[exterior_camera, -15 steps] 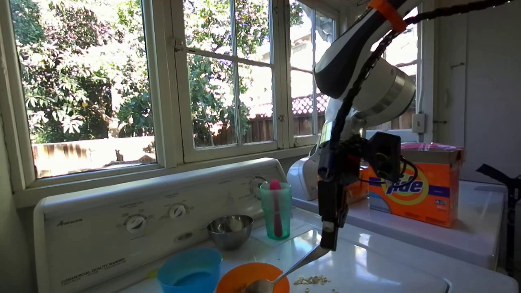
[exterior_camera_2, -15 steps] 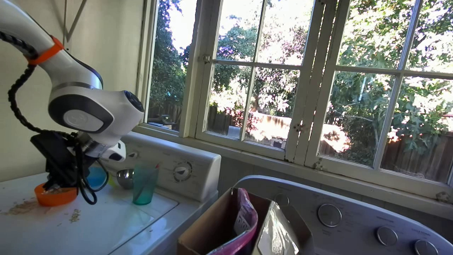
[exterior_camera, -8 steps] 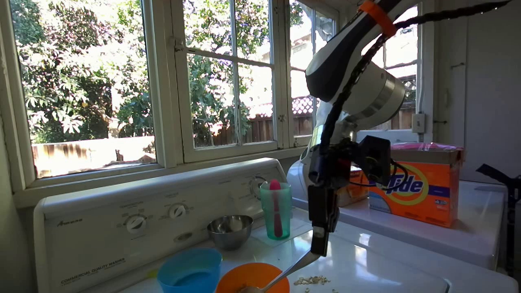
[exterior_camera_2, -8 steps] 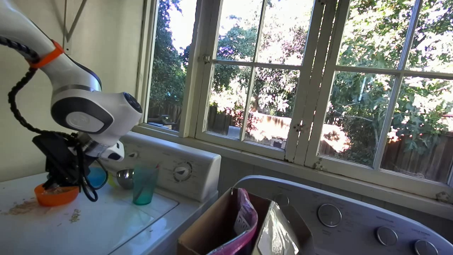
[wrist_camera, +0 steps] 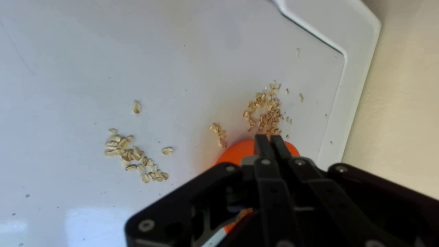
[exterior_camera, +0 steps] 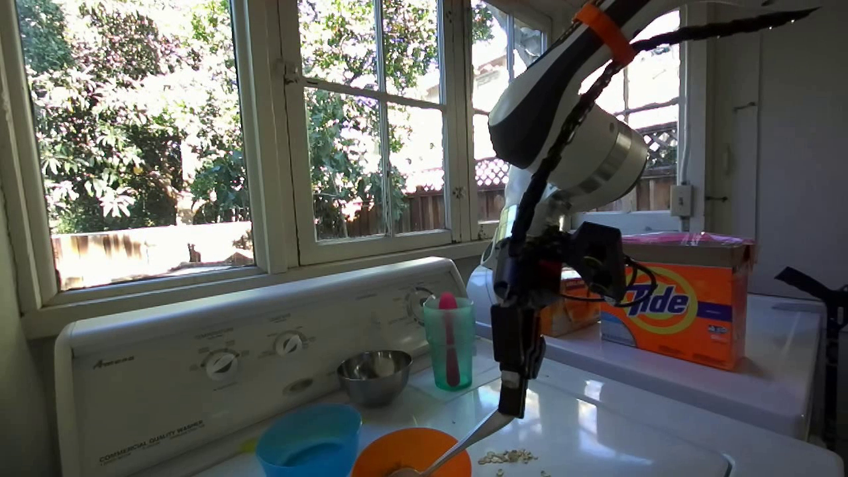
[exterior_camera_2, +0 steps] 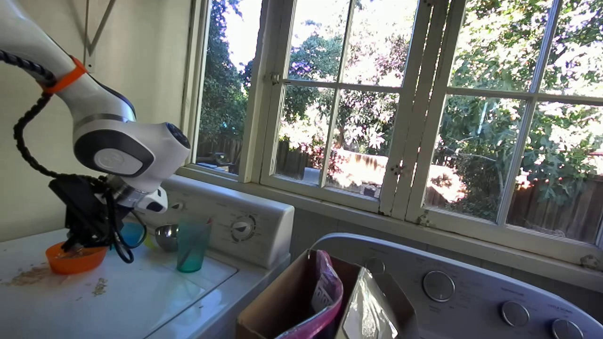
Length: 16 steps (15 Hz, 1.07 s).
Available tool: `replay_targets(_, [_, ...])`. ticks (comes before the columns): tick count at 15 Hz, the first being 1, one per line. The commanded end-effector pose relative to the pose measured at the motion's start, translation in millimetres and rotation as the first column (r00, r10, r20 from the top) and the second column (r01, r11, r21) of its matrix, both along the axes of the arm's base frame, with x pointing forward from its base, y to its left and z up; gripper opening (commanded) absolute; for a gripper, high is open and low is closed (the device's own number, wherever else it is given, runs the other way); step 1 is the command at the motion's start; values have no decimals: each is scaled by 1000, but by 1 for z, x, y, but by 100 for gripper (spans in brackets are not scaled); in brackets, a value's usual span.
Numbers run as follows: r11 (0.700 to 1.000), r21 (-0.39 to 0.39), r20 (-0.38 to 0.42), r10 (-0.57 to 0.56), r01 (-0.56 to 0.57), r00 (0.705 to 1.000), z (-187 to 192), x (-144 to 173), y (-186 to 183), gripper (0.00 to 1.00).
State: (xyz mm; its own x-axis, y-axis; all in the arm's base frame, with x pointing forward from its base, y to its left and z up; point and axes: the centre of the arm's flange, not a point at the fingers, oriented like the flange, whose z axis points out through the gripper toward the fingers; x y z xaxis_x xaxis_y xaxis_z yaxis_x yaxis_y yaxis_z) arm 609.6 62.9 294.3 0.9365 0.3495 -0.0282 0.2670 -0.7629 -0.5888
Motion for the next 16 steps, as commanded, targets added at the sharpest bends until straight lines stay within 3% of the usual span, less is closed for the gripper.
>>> replay_targets(1, [1000,-22,-27,18,-19,999,-6,11,-3,1])
replay_targets(8, [997,38,10,60,-61,998,-21,31,-9,1])
replay_targets(9, [997,48,12,67,-67,998,-22,33,-10,8])
replay_targets(10, [996,57,11,72,-73,997,-23,34,-11,30])
replay_targets(12, [995,67,12,78,-79,997,-25,36,-12,34])
replay_targets(16, [993,81,11,88,-88,996,-25,37,-13,65])
